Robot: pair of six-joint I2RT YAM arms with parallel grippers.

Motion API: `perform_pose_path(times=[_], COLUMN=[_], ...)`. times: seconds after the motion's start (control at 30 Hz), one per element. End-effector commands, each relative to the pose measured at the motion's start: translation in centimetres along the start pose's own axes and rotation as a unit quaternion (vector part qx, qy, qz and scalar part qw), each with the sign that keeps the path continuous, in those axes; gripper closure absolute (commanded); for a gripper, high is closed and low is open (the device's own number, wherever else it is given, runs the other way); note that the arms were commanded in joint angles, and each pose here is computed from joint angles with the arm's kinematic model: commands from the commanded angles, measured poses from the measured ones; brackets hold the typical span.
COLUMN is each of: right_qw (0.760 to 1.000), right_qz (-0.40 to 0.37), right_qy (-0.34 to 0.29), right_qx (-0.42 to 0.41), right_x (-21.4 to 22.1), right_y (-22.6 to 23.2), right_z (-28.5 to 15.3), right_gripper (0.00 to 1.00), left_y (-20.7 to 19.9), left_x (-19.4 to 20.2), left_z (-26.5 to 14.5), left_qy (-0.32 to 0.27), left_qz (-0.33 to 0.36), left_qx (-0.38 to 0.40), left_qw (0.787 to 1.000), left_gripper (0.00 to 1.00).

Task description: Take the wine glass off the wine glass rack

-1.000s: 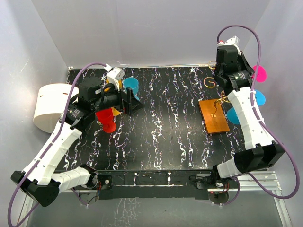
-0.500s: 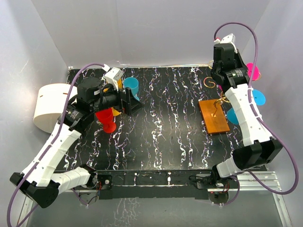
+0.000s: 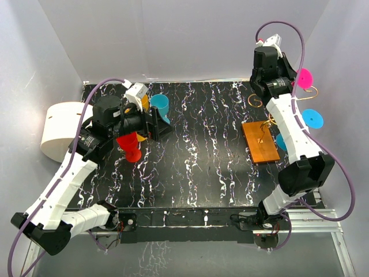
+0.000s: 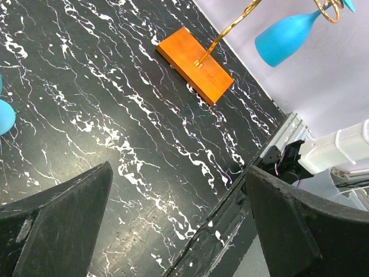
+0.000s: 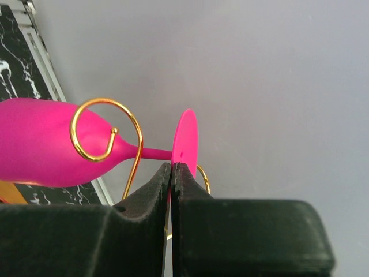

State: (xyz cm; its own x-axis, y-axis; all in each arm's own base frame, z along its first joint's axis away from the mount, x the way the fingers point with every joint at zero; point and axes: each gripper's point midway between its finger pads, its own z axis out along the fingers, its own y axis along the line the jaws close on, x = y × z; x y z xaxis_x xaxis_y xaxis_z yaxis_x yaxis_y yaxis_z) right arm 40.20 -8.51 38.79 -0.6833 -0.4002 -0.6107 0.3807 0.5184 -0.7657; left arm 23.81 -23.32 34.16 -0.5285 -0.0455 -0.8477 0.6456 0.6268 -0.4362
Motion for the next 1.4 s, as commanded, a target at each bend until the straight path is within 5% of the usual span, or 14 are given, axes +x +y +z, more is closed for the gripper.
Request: perform_pose_path(times=[0.0, 0.5, 0.77, 1.07, 1.37], right_qw=[0.995, 0.973, 0.937, 0.815, 0.605], right_qz=[0.083, 0.164, 0.292, 0.416, 0.45], right_qy=[-0.047, -0.123, -0.184, -0.279, -0.339], right_qx=[0.04, 0.107, -0.051, -0.291, -0.563], right_x=[-3.4, -9.0, -12.8, -16.0, -15.6], right_y=[-3.5, -7.4, -3.8, -1.4, 1.1], right_z=[-0.6, 0.0, -1.9, -9.4, -21.6], right_gripper=[1.0, 1.0, 1.0, 1.0, 1.0], left_y=[-0.7, -0.9, -1.2, -2.2, -4.5], left_x=[0.1, -0.1, -0.9, -3.0, -7.7], left_z=[-0.6, 0.0, 0.2, 0.3, -3.5], left_qy=[0.001, 0.017, 0.009, -0.027, -0.148], left_qz=[-0.013, -0.059, -0.095, -0.152, -0.231], left_qx=[0.007, 0.002, 0.003, 0.013, 0.043], left_qw=[1.0, 0.998, 0.995, 0.988, 0.961], left_gripper=[0.01, 0.01, 0.01, 0.01, 0.02])
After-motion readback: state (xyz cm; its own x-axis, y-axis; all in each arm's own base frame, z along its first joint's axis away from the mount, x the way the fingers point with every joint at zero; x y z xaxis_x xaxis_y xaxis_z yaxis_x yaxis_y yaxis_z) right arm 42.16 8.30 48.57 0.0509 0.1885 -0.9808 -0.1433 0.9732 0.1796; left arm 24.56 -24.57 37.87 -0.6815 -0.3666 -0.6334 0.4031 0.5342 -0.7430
